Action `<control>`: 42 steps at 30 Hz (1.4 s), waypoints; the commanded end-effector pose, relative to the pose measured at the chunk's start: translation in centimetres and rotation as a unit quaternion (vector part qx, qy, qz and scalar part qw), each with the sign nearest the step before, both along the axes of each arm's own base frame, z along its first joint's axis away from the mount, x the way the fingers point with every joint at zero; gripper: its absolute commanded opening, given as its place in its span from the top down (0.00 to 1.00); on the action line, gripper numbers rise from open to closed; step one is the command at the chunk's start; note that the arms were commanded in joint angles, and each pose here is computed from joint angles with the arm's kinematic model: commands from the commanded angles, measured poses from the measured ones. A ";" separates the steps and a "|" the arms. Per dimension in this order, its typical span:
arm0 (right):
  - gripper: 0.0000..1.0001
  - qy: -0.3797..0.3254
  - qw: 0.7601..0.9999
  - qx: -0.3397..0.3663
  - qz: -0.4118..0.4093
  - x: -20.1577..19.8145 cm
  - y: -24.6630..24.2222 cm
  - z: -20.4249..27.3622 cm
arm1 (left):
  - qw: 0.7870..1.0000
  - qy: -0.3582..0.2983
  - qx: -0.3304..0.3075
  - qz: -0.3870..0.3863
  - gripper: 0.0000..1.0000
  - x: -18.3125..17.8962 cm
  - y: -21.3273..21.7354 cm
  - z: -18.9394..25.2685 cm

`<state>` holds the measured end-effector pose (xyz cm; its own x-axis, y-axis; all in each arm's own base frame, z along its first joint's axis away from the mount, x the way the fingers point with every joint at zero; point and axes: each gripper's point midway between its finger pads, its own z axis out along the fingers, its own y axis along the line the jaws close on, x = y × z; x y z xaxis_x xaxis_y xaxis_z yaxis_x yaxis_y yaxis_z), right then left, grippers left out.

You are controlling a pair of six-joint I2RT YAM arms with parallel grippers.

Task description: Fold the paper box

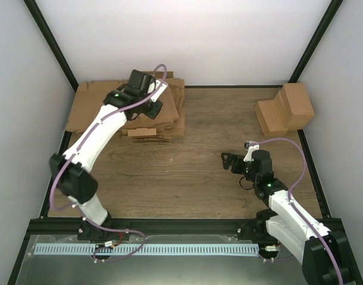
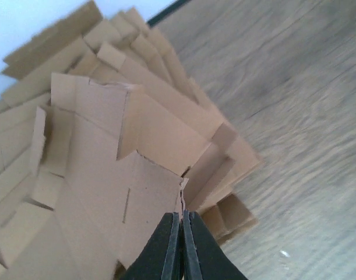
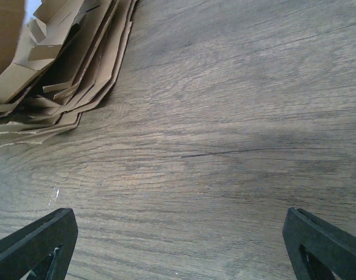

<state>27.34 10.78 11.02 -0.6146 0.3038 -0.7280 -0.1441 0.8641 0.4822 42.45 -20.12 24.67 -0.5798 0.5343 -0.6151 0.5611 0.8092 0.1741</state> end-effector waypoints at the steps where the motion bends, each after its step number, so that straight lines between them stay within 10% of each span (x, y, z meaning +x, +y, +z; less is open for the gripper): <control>1: 0.00 -0.013 1.000 -0.002 0.007 0.2 0.4 0.7 | 0.994 -0.016 -0.102 -0.036 0.96 -4.0 -1.8 4.3; 14: 0.00 -0.006 1.000 -0.003 -0.007 -0.1 -0.1 1.0 | 0.940 0.147 -0.223 -0.213 0.96 -25.1 -15.5 -1.4; 16: 0.00 0.004 1.000 -0.010 -0.018 0.0 -0.6 1.0 | 0.938 0.150 -0.226 -0.216 0.81 -27.0 -16.3 -1.8; 17: 0.00 0.013 1.000 -0.012 -0.025 0.0 -0.8 0.9 | 0.936 0.153 -0.232 -0.216 0.55 -27.6 -16.5 -1.9; 19: 0.00 0.033 0.999 -0.008 -0.042 0.1 -1.0 0.9 | 0.933 0.157 -0.247 -0.207 0.17 -28.0 -16.3 -1.9; 21: 0.00 0.054 0.998 -0.003 -0.043 0.0 -0.9 1.0 | 0.941 0.140 -0.249 -0.180 0.01 -27.3 -15.4 -1.8; 26: 0.00 0.077 0.996 0.006 -0.037 0.2 -0.4 1.8 | 0.969 0.086 -0.231 0.023 0.00 -21.8 -8.2 -2.3; 42: 0.00 0.216 0.967 0.090 0.102 -3.1 5.0 -1.0 | 0.901 0.184 -0.280 0.275 0.00 -19.3 5.4 -11.6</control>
